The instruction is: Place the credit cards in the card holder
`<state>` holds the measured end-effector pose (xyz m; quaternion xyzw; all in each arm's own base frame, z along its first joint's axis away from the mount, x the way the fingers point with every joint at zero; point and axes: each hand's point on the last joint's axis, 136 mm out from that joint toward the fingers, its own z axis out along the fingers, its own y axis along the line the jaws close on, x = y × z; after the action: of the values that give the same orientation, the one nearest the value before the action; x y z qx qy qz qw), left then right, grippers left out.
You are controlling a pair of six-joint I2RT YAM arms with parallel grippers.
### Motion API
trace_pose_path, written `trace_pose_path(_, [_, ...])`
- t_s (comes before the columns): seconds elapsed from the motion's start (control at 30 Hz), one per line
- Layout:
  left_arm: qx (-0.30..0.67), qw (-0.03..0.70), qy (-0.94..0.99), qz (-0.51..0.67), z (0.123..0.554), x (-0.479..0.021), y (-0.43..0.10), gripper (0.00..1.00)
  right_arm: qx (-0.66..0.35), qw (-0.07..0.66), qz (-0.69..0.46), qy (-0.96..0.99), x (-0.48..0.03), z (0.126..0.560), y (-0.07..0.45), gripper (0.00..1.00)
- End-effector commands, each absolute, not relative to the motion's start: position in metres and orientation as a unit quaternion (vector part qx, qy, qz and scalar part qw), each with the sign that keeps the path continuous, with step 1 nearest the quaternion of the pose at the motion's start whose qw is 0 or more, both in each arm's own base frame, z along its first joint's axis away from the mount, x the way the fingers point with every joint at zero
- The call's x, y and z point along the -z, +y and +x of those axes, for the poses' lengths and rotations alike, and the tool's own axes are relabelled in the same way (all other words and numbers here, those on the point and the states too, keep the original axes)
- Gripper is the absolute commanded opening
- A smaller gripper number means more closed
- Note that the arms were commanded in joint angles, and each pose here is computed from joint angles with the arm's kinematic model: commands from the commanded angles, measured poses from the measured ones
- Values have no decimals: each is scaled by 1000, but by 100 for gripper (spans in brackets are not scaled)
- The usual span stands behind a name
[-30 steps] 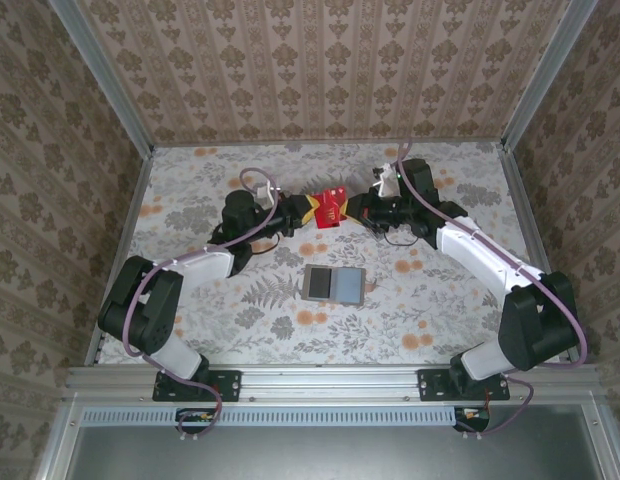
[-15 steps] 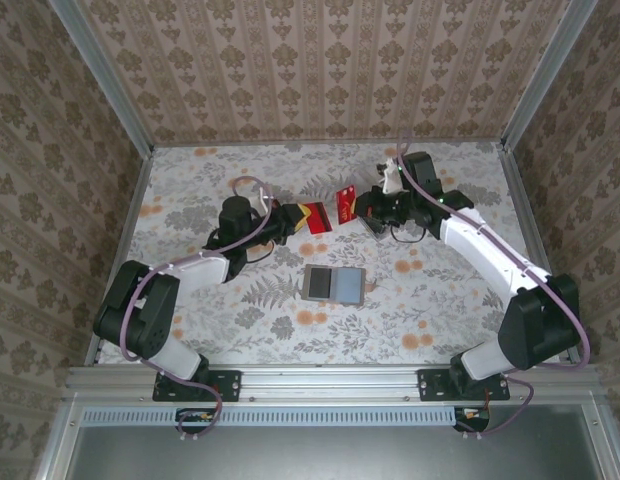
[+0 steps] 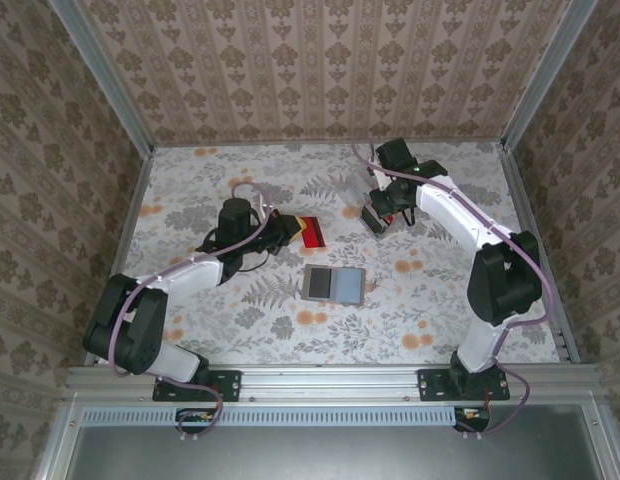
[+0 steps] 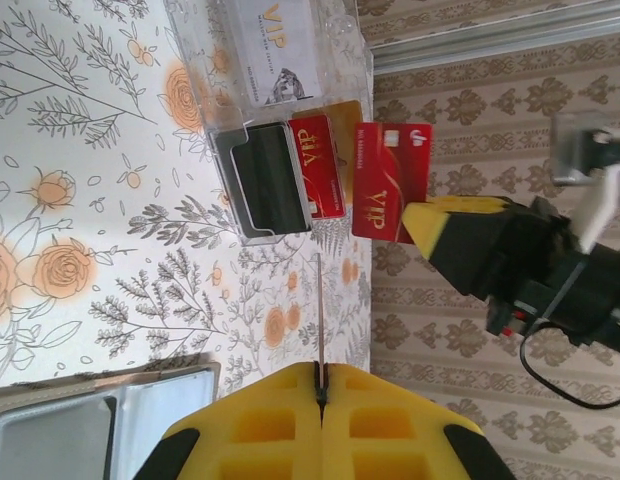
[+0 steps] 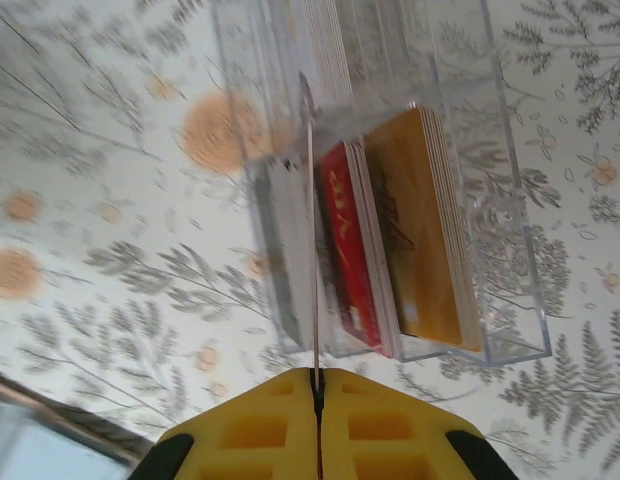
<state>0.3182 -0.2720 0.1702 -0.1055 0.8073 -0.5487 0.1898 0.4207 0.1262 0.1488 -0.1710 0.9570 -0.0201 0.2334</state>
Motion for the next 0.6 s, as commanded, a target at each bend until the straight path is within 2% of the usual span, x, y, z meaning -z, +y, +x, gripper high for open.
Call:
trace_pose_path(0.0, [535, 211, 813, -87, 319, -179, -266, 1, 82, 216, -219, 948, -149, 427, 110, 8])
trace_pose_path(0.27, [535, 209, 814, -87, 318, -177, -266, 1, 92, 211, -247, 941, -129, 442, 114, 8])
trace_pose_path(0.57, [533, 208, 815, -90, 317, -175, -266, 1, 93, 190, -259, 943, -103, 440, 116, 8])
